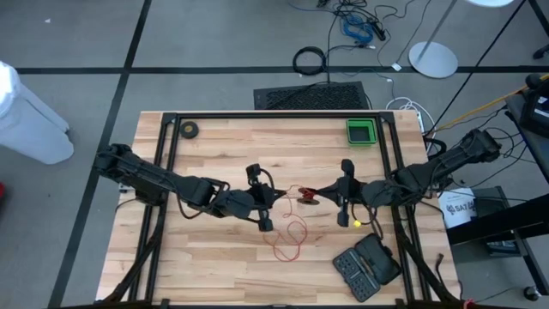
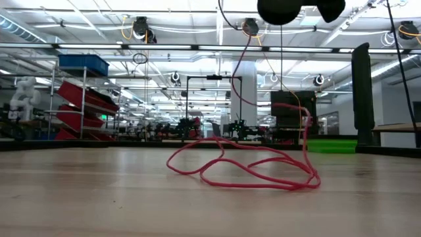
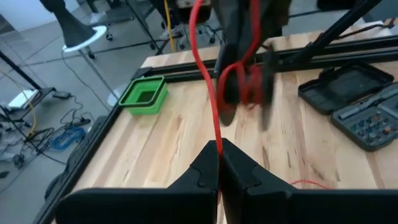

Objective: Coil cords
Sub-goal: Uncoil the red wire from the spool

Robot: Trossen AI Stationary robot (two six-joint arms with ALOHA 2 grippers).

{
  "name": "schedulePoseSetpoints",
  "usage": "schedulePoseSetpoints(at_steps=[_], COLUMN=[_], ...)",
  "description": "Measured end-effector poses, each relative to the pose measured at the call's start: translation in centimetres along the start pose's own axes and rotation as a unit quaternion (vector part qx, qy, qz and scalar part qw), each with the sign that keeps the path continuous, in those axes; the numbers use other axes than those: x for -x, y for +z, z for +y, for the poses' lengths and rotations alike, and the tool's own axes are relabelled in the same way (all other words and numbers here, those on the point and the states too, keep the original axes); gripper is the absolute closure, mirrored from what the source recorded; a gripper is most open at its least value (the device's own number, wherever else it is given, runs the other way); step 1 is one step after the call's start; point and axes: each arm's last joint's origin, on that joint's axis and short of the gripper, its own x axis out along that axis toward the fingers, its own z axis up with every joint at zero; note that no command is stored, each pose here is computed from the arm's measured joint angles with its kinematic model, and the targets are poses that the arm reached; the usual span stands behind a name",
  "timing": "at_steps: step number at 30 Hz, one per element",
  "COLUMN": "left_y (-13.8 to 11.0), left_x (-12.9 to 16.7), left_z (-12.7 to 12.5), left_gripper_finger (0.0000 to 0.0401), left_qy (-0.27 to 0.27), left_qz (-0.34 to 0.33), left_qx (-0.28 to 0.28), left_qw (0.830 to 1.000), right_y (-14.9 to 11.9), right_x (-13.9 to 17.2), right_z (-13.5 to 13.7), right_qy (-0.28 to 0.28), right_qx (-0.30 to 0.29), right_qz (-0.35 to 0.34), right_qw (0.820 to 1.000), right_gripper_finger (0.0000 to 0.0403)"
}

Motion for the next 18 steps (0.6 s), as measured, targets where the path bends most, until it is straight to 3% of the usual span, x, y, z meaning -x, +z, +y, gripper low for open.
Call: schedulePoseSetpoints(at_steps=[13,18], left_y=[0.0,-0.5], left_x=[-1.5,-2.8], left_z=[0.0,-0.3], left_gripper_finger=[0.0398,0.0398], left_qy=[-0.156,-0.181], left_qz=[-0.016,-0.011], left_qx=[0.020,0.024], left_qw=[0.987,0.983], right_y=[0.7,0.8], right_x=[-1.7,-1.7], right_z=[-0.8,-0.9], right_qy=[-0.069,-0.088], right_qx=[-0.010,-0.003], right_qz=[-0.035,-0.042], right_qw=[0.997,0.995], right_gripper_finger=[0.0403,0.0403])
